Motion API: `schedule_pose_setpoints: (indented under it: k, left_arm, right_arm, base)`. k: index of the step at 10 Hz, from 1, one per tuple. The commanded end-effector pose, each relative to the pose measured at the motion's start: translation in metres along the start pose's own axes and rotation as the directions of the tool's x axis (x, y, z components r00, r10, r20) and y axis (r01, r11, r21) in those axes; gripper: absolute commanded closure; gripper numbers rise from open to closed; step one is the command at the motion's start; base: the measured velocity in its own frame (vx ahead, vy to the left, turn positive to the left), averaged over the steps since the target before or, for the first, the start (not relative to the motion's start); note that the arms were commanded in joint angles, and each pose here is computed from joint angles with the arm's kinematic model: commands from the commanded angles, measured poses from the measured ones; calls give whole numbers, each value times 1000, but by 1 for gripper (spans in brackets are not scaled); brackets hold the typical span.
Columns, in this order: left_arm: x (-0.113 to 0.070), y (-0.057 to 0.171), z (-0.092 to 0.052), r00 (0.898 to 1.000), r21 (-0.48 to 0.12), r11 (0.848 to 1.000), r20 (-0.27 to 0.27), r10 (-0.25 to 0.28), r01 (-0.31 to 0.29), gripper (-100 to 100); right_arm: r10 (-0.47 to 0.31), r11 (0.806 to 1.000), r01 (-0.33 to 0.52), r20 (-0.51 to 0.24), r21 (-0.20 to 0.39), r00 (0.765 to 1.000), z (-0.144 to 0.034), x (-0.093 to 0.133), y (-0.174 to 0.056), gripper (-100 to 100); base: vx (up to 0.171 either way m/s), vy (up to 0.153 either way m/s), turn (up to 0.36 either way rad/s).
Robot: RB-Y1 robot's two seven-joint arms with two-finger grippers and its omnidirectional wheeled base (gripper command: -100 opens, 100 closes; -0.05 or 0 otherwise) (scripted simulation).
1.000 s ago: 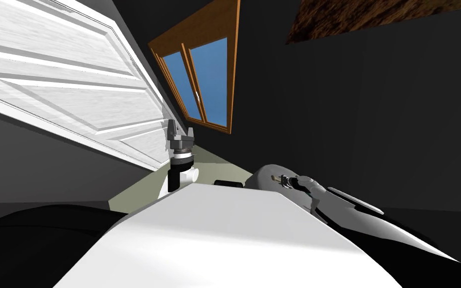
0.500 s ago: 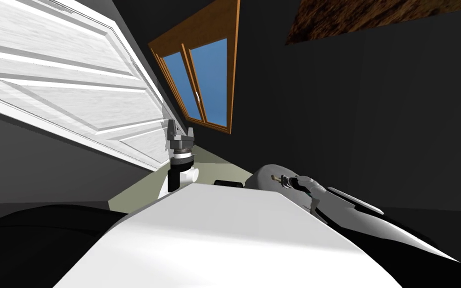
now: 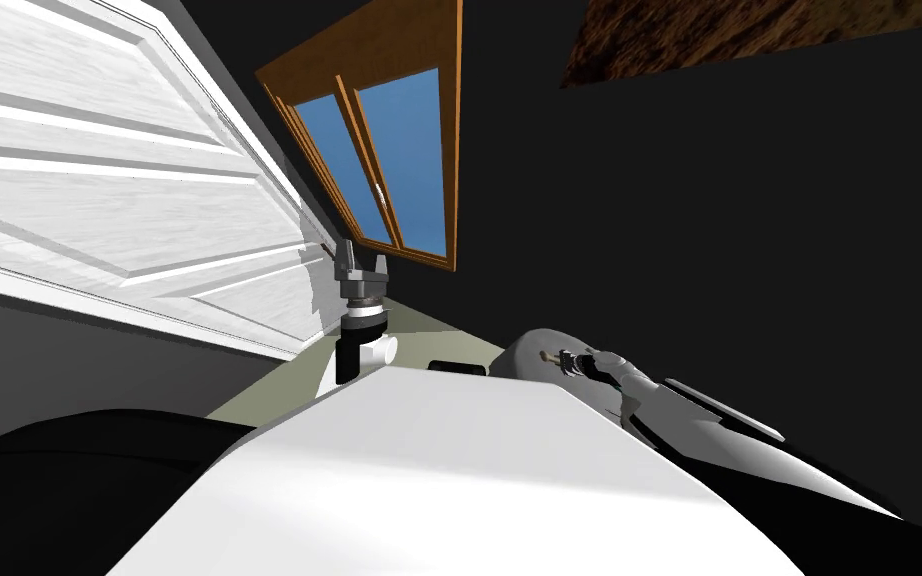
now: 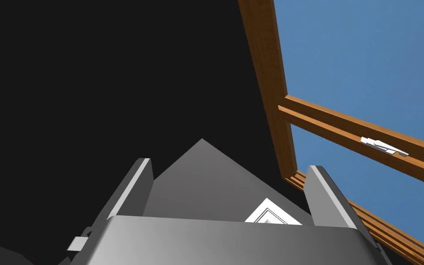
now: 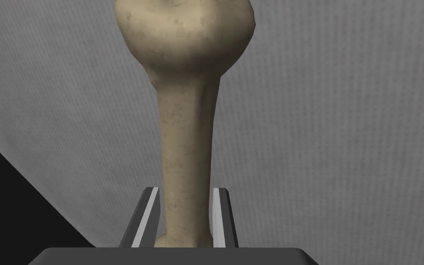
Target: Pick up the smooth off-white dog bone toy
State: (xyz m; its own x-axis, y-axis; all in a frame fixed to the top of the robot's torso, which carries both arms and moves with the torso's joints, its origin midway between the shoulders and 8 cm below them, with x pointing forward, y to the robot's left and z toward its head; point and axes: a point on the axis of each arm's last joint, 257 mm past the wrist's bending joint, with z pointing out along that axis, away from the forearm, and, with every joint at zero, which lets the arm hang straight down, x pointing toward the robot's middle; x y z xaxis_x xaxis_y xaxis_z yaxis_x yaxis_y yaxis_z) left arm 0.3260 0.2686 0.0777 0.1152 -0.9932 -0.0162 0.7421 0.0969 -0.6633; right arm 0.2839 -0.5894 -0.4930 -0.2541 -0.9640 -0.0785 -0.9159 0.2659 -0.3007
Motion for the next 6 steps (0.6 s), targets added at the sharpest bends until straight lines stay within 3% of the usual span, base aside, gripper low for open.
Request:
schedule_pose_setpoints:
  k: [1,3,6]
  left_arm:
    - [0,0,0,1000,0,1000,0,0,0,0]
    - [0,0,0,1000,0,1000,0,0,0,0]
    - [0,0,0,1000,0,1000,0,0,0,0]
  right_arm:
    - [-36,999,36,23,-13,999,0,-7,4,100]
    - [-65,998,65,43,-16,997,0,-13,5,100]
    - [-103,994,104,53,-19,993,-2,-15,4,100]
  base:
    - [56,5,-215]
    - [83,28,-192]
    - [69,32,-84]
